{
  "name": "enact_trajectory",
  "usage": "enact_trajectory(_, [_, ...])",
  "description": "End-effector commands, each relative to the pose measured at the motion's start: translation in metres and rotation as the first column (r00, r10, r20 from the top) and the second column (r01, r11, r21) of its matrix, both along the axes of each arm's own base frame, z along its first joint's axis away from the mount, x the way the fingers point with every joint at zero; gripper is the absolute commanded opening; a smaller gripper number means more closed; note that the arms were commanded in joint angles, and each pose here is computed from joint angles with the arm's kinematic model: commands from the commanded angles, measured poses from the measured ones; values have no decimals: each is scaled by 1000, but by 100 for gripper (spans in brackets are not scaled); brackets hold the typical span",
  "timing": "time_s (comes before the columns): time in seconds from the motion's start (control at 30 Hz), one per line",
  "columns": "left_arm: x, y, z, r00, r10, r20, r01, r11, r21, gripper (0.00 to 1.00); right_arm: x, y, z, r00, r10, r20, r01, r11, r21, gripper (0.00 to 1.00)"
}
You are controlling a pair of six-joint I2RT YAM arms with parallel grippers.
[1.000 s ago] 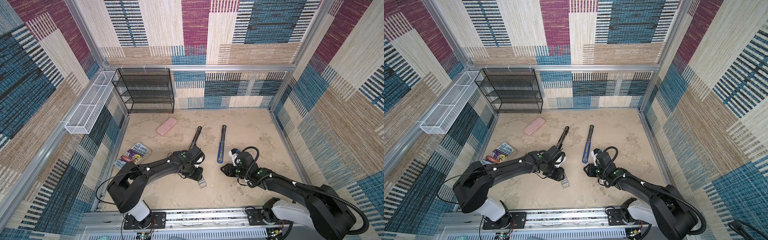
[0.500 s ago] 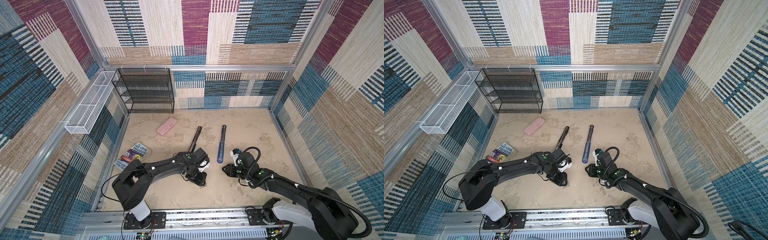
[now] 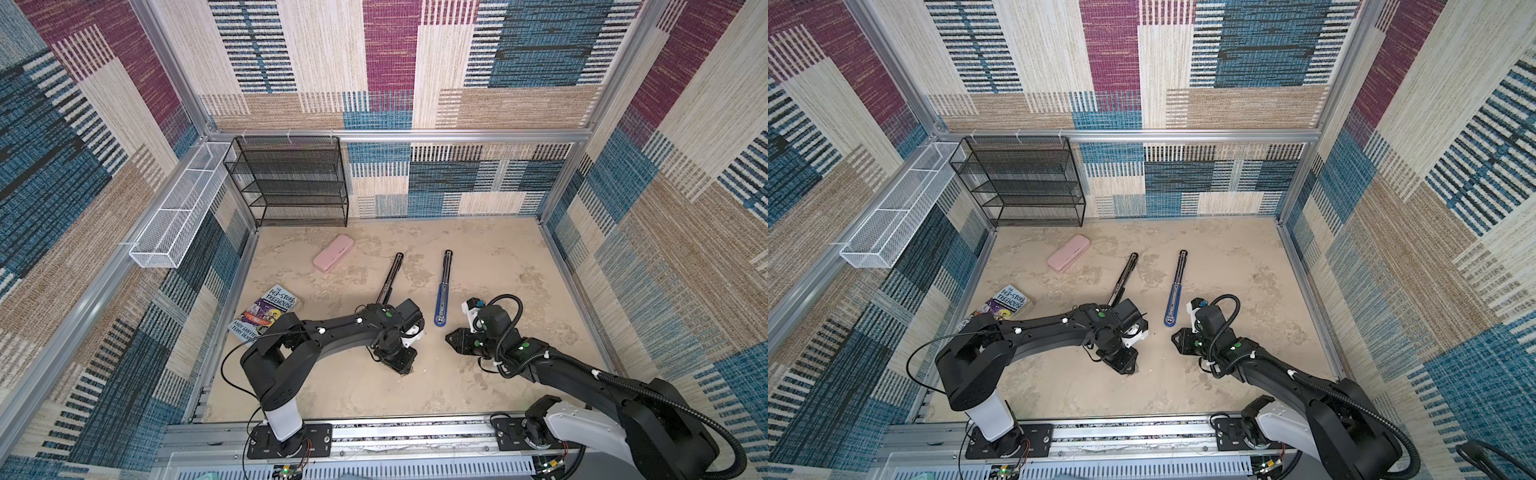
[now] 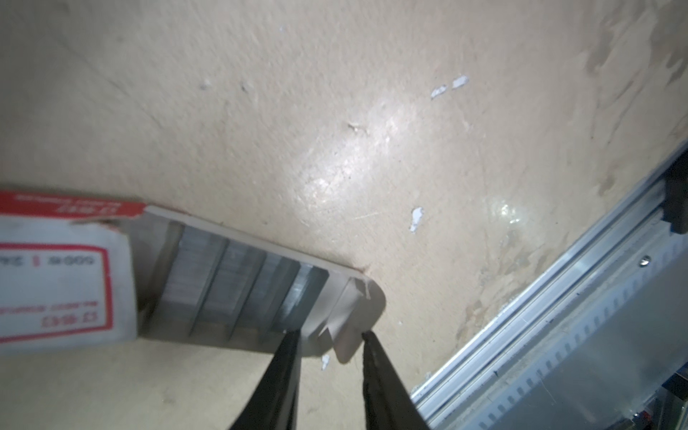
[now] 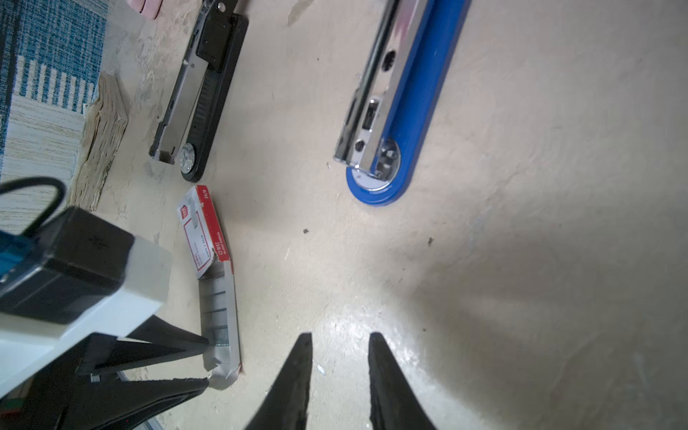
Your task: Load the staples into the stapler
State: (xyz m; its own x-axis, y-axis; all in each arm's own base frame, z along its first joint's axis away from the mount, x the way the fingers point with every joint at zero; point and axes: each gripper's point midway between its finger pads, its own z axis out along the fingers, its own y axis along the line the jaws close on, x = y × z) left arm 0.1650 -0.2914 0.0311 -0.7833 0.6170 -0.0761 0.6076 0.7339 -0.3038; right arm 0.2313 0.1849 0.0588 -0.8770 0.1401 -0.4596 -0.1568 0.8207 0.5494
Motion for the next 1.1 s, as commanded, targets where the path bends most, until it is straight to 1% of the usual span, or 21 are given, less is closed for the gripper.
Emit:
enact_trajectory(0.0, [1, 6, -4, 999, -29, 15, 29, 999, 36, 32, 2, 1, 2, 1000, 3, 11, -3, 1000, 0, 30])
enact_trajectory(0.27, [4, 7, -10, 999, -41, 29, 39, 997, 66, 27, 0, 0, 1, 1000, 0, 9, 0, 1000, 2, 29])
enact_trajectory(0.6, [12, 1, 7, 996, -41, 79, 38, 998, 40, 27, -3, -1, -1, 1000, -1, 2, 1, 1000, 13, 29])
enact_trajectory(0.87, [10, 5, -1, 996, -48, 70, 43, 997, 63, 27, -4, -1, -3, 1000, -2, -1, 2, 1000, 17, 29])
enact_trajectory(1.07, [6, 6, -9, 996, -67, 60, 61, 994, 90, 25, -5, -1, -3, 1000, -3, -3, 3, 1000, 17, 29])
